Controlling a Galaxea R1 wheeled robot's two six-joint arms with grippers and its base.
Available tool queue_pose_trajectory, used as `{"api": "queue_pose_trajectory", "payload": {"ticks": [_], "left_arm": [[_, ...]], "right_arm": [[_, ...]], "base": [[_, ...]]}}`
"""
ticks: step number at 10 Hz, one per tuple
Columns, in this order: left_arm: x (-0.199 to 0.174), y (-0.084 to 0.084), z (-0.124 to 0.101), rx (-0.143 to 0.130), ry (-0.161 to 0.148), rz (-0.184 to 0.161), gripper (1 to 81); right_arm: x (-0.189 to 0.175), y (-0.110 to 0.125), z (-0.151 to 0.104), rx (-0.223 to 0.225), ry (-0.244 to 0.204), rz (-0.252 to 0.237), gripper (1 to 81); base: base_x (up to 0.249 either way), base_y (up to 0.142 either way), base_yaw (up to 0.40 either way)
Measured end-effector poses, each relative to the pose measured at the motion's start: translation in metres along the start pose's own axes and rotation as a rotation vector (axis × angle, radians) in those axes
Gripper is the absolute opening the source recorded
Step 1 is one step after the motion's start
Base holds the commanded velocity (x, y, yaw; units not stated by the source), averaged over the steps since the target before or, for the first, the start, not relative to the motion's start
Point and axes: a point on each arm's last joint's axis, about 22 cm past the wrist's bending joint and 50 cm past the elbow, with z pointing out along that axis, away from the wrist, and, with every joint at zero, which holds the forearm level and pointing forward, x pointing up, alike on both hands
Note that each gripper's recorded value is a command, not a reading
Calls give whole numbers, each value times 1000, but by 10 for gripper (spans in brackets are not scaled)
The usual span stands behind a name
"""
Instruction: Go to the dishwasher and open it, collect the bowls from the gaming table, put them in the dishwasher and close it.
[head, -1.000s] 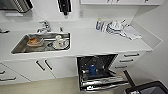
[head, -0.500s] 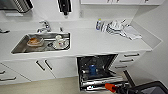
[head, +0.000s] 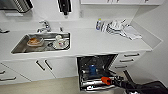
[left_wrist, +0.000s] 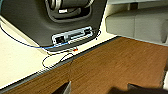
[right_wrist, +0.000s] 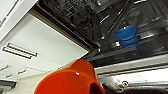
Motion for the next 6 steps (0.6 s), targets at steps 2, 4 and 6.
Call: {"api": "queue_pose_trajectory", "payload": {"ticks": [2,4,6], "left_arm": [[-2,10,4,-10,-3,-3,811],[-11,7,2,-4,-13,-7,811],[-16,4,0,2,-20,-10,811]], "right_arm": [[24,3,23,-40,14,-16,10],[55,-28,55,-30,29,-42,10],[91,-45,67,-37,52,-61,10]], "base": [[0,0,0],[0,0,0],[0,0,0]]}}
